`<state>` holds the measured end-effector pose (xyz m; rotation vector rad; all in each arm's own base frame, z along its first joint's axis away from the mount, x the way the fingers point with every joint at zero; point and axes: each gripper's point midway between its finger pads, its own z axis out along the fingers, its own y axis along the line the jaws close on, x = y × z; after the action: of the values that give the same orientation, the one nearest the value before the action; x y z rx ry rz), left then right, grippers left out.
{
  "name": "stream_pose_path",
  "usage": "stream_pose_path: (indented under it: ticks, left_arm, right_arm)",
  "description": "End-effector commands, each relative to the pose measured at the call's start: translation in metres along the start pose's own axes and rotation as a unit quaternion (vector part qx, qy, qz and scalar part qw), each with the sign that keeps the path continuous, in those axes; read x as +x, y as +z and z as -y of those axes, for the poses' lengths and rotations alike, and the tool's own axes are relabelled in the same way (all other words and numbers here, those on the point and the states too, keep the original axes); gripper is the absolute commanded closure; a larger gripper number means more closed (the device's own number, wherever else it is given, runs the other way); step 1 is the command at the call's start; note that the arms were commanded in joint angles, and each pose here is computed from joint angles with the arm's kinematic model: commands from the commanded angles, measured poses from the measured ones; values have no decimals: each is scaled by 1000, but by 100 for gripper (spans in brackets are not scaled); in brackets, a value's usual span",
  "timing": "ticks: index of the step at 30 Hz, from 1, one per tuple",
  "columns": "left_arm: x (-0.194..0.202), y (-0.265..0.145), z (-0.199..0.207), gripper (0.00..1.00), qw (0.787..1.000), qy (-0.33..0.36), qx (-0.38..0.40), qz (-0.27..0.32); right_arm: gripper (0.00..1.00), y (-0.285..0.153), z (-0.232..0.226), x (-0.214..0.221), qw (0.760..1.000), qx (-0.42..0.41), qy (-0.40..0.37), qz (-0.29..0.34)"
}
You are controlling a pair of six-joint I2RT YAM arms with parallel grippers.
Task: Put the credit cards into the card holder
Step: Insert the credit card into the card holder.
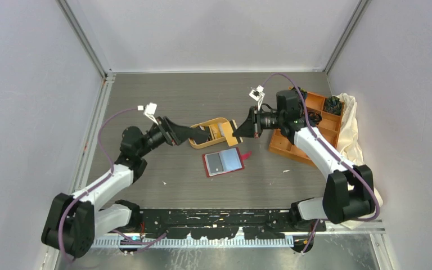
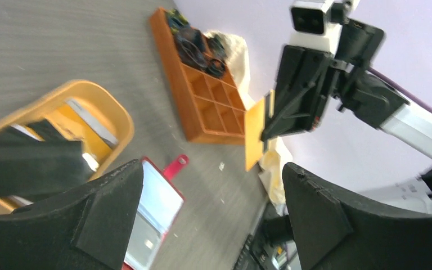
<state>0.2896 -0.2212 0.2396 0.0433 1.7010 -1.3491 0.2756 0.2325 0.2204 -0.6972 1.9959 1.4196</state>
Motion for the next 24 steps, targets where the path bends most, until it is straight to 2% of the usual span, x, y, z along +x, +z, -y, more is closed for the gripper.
stream_pose_path:
  ticks: [1,6,13,24]
  left_arm:
    - [6,-19,70,8,988,73,123,51]
    - [60,-34,75,8,983,135,110,61]
    - [111,-41,70,9,979,174,99,43]
    - [133,-18,68,17,979,168,115,27]
  right_arm:
    - [94,-10,-36,-3,993,-61,-96,41]
    - [92,-6,-50,15,988,-94,-116,33]
    - [97,12,-57,33,986,-121,-110,0]
    - [99,24,-67,45,982,-152,-108,-25]
